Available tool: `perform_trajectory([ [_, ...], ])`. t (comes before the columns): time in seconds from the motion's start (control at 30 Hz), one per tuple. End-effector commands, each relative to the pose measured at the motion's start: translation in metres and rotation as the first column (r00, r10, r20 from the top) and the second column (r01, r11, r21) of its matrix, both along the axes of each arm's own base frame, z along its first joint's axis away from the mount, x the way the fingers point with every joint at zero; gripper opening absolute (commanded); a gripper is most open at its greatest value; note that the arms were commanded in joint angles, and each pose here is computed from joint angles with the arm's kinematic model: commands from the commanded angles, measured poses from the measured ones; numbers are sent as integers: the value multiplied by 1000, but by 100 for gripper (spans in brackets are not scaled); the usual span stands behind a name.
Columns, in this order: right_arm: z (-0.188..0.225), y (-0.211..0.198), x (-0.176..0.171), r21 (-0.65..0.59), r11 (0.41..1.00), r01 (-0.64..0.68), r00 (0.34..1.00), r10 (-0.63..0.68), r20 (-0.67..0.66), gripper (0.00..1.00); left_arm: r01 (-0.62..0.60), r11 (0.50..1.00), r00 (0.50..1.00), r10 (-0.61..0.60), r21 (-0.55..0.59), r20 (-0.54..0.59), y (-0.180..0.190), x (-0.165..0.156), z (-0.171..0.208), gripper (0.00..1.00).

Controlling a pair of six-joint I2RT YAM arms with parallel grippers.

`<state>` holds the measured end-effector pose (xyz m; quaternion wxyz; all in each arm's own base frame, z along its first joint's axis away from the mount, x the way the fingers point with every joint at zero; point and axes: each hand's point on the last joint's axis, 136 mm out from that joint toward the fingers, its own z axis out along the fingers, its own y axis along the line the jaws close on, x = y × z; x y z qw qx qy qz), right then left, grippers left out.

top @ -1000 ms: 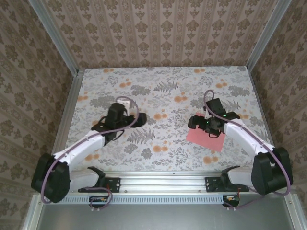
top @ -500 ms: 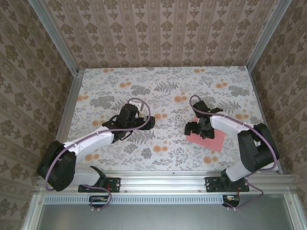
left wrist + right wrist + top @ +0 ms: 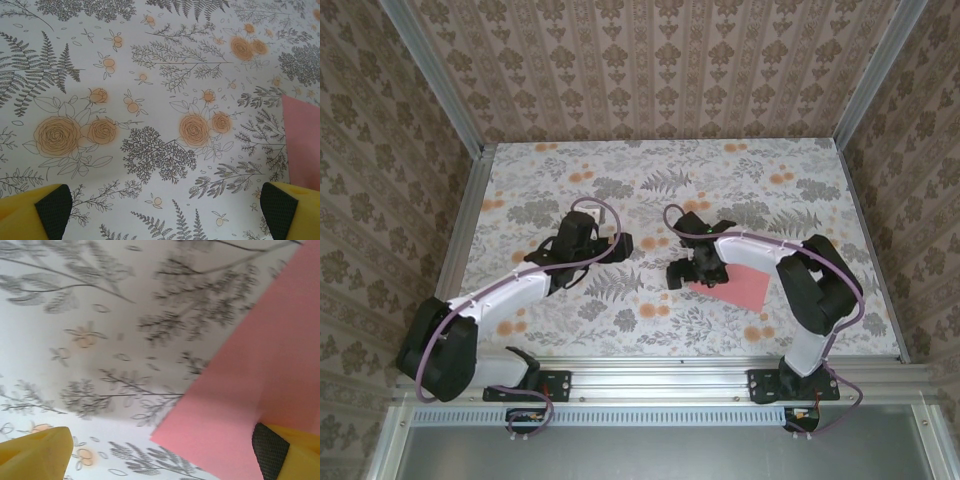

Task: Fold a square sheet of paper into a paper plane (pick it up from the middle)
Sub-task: Move the square sheet of paper to the center of the table.

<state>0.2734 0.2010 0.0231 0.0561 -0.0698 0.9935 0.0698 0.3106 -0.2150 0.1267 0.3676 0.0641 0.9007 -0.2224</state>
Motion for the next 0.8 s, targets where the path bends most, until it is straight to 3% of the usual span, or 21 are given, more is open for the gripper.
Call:
perform_trajectory([
  [0.0, 17, -14, 7, -67, 998, -5, 999, 8, 52, 95, -4, 1000, 1000, 4, -18, -5, 2, -2, 4, 100],
  [0.13, 35, -39, 31, -82, 991, 102, 987, -91, 136, 96, 11, 1000, 1000, -11, -16, -4, -1, -1, 4, 100],
  [0.33, 17, -59, 60, -57, 974, 219, 973, -214, 82, 95, 27, 999, 1000, -27, -25, -2, -6, 1, 8, 100],
  [0.47, 3, -45, 63, -42, 983, 177, 984, -176, 27, 94, 22, 1000, 1000, -22, -11, -3, -3, 0, 8, 100],
  [0.77, -12, 9, 32, 67, 994, -86, 995, 89, -44, 93, -9, 1000, 1000, 9, 3, 3, 4, 2, 6, 100],
])
